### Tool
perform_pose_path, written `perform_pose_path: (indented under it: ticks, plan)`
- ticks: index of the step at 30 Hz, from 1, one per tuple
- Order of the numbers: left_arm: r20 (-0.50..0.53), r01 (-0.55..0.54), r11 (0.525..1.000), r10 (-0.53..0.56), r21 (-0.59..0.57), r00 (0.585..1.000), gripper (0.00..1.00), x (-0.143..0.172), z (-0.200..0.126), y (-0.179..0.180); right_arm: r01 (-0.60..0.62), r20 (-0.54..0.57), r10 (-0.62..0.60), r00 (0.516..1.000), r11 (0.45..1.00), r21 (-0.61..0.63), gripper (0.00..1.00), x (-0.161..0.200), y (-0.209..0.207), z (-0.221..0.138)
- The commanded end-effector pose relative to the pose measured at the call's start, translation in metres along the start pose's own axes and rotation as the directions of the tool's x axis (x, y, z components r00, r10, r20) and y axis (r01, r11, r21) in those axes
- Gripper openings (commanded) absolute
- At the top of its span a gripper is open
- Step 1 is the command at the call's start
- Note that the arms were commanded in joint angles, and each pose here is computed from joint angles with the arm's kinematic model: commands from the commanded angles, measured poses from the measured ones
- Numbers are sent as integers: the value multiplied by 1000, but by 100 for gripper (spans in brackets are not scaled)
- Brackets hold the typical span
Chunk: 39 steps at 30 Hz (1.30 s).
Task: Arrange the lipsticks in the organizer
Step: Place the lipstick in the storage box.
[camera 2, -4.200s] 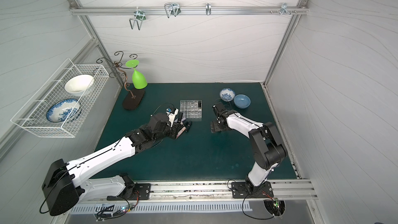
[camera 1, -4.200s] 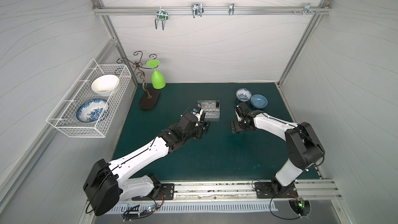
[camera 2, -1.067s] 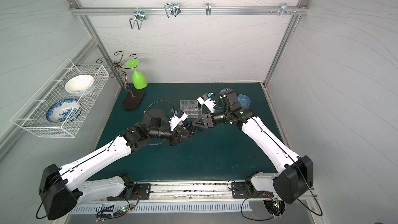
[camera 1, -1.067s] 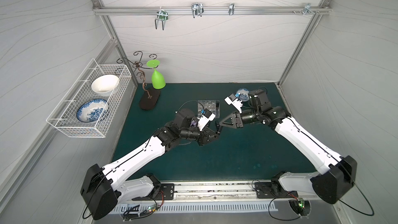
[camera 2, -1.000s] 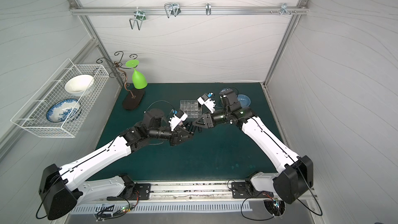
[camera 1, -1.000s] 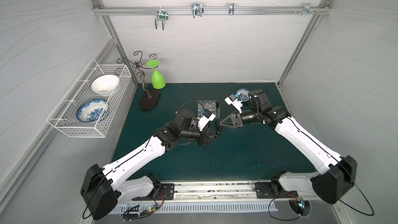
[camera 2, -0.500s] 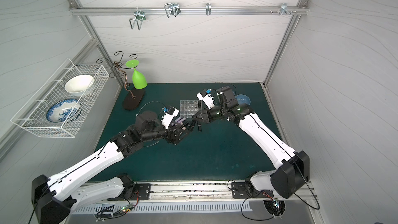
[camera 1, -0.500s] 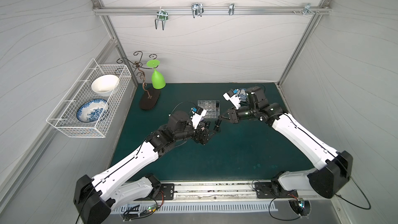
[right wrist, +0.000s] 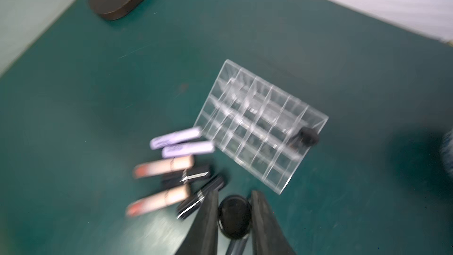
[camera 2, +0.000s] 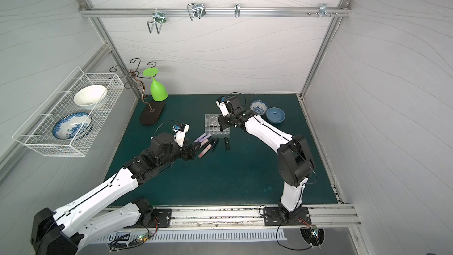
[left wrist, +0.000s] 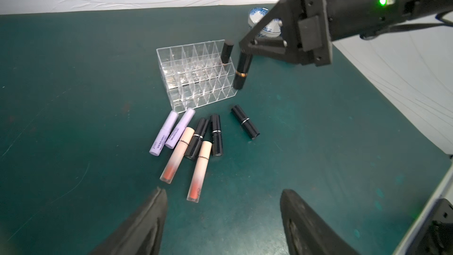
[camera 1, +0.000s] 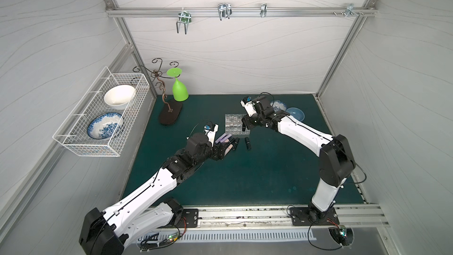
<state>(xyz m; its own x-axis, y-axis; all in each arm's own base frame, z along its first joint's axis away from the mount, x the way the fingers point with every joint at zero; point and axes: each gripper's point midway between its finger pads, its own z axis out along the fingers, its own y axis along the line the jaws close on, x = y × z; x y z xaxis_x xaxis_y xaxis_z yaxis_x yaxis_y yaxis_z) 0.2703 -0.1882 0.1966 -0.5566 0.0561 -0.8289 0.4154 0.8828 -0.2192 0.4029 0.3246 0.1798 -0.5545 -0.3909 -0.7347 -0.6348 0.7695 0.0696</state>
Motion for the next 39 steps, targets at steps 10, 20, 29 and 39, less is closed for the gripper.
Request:
perform_pose_path:
  ticks: [10,20,29,39]
  plan:
    - [71,5,1000,-4,-15,997,76,-19,5,4,75,84,-92,992,979,190,19,-39,-33,48]
    - [63,6,1000,-5,-13,998,76,-18,8,4,90,74,-108,991,973,210,19,-35,-37,59]
    - [50,4,1000,-4,-5,999,76,-17,9,2,99,49,-111,993,974,206,42,-27,-36,65]
    - [-53,2,999,0,36,999,75,-8,22,-8,38,167,-67,984,985,167,68,-56,-15,-23]
